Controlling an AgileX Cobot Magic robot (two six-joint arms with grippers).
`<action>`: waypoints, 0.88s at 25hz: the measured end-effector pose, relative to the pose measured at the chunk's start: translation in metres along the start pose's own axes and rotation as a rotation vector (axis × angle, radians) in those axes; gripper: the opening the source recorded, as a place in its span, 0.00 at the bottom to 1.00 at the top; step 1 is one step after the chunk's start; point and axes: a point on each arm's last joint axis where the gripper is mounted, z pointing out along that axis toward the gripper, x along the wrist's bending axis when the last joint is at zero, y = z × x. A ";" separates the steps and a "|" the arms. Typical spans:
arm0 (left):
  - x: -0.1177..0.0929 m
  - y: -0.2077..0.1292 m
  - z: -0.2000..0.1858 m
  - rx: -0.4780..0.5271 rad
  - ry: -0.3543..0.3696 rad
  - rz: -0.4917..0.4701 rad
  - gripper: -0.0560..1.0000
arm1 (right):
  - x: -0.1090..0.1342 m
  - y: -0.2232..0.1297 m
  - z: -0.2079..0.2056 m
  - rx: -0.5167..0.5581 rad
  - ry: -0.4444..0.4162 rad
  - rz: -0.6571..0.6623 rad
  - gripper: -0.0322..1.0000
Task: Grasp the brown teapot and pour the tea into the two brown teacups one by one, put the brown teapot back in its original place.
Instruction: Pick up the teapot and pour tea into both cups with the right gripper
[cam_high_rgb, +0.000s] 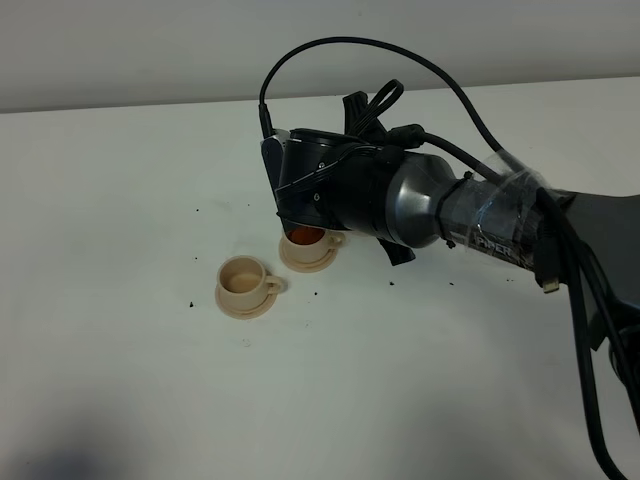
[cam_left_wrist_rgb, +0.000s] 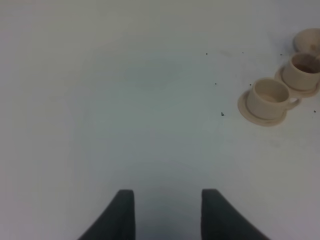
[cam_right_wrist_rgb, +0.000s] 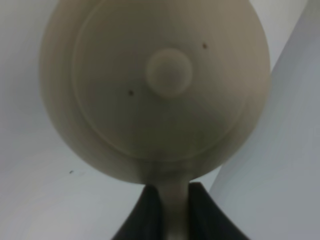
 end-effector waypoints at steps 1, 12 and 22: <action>0.000 0.000 0.000 0.000 0.000 0.000 0.40 | 0.000 0.000 0.000 -0.004 -0.002 -0.002 0.16; 0.000 0.000 0.000 0.000 0.000 0.000 0.40 | -0.002 0.003 -0.003 -0.006 -0.040 -0.034 0.16; 0.000 0.000 0.000 0.000 0.000 0.000 0.40 | -0.002 0.003 -0.003 -0.005 -0.040 -0.058 0.16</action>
